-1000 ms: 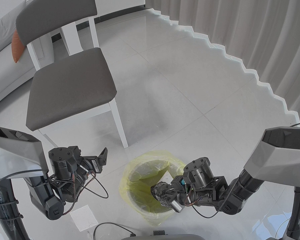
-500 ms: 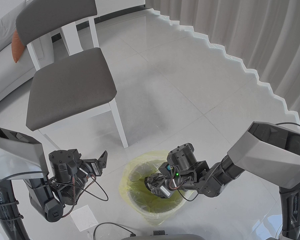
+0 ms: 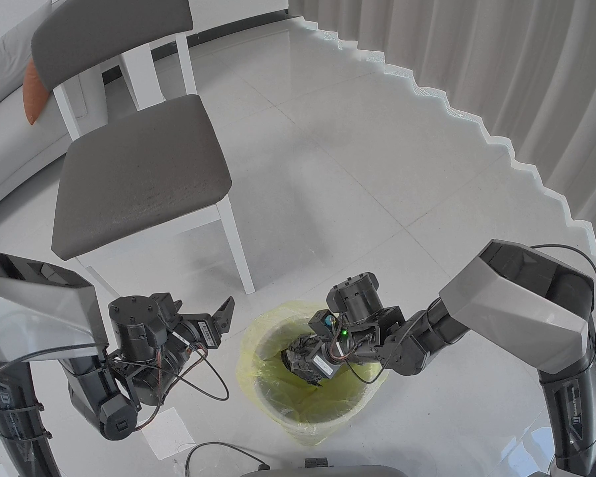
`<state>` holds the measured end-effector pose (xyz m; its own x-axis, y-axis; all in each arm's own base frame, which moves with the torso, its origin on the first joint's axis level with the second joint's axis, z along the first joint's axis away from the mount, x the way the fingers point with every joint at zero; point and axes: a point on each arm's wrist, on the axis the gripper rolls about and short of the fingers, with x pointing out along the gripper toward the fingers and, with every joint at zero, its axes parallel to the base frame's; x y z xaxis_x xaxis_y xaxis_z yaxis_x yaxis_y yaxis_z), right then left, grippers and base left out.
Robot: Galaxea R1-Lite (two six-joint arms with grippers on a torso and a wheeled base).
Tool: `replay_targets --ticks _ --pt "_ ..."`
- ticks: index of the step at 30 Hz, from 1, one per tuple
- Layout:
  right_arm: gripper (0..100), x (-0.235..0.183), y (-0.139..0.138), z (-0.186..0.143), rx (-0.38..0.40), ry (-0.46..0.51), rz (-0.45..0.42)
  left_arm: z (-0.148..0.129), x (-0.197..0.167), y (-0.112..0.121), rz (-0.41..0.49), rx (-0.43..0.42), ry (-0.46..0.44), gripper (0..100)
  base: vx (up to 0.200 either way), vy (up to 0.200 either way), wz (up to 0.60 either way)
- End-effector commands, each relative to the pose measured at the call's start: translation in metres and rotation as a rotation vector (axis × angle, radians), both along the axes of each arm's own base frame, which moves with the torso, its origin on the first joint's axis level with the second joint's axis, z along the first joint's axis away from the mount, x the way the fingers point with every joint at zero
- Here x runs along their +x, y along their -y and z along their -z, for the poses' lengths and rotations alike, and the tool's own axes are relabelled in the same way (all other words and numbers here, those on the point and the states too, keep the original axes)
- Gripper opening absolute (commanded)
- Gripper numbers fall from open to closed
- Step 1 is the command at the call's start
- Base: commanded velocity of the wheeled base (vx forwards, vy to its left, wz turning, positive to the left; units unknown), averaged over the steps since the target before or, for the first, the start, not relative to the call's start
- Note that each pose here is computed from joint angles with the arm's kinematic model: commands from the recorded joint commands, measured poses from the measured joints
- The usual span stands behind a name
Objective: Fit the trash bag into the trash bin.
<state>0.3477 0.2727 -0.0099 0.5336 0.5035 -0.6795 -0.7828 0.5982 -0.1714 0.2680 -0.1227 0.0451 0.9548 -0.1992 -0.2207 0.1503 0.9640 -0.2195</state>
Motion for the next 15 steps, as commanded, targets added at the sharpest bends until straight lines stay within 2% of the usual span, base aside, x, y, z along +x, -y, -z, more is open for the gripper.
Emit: replay_targets --ticks 1,8,15 --pt "0 0.015 0.004 -0.003 0.020 0.034 0.029 0.003 0.001 -0.001 0.000 -0.004 -0.002 100 0.000 0.000 0.00" --pt "0 0.027 0.009 -0.011 0.044 0.057 0.049 0.003 0.002 0.002 0.013 -0.001 0.004 100 0.000 0.000 0.00" --pt "0 0.005 0.021 0.015 -0.030 -0.037 0.039 0.001 0.002 0.005 0.031 -0.009 0.013 100 0.000 0.000 0.00"
